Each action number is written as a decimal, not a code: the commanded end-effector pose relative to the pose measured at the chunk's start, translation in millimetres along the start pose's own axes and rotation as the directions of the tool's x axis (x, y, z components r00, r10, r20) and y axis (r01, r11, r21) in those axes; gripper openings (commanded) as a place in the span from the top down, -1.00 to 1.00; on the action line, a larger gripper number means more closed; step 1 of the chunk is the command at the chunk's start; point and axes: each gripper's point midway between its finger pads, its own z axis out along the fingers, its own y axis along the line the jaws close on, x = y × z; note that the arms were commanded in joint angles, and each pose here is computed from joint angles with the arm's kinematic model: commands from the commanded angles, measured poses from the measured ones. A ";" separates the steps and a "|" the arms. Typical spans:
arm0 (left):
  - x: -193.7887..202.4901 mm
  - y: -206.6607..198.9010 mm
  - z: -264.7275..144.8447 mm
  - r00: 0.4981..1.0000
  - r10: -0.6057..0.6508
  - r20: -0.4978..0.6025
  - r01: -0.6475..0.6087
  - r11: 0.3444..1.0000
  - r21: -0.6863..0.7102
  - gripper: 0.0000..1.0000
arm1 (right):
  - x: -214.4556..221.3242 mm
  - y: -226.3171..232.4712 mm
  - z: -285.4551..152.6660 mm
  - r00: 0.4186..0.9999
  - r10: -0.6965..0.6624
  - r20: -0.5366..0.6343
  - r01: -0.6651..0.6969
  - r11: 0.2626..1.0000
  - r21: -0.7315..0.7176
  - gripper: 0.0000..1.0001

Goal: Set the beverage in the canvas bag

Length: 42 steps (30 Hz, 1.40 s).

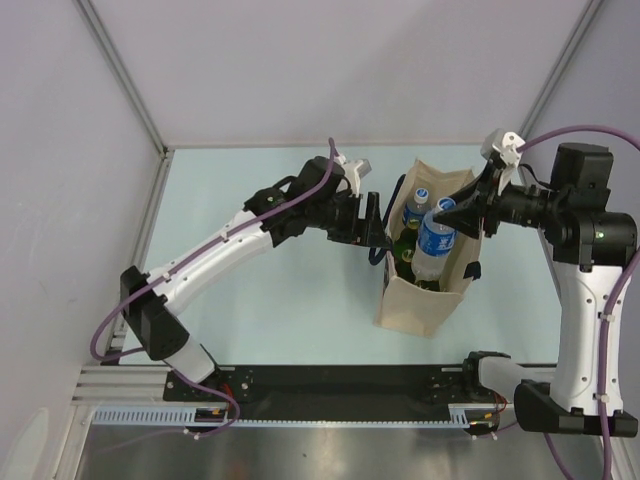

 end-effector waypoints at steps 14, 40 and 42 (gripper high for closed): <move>1.0 -39.0 -10.6 0.995 0.092 -0.043 -0.085 0.985 0.149 -0.60 | 46.3 81.2 0.3 0.992 -0.115 -0.046 0.098 0.959 -0.267 1.00; 22.6 -48.6 11.1 0.979 0.135 -0.155 -0.105 0.977 0.188 0.62 | 101.7 11.8 43.7 0.982 0.101 -0.161 -0.123 0.983 -0.137 1.00; 13.8 -55.2 7.9 0.981 0.144 -0.130 -0.115 0.971 0.208 0.70 | 111.7 10.5 44.7 0.978 0.109 -0.178 -0.133 0.983 -0.130 1.00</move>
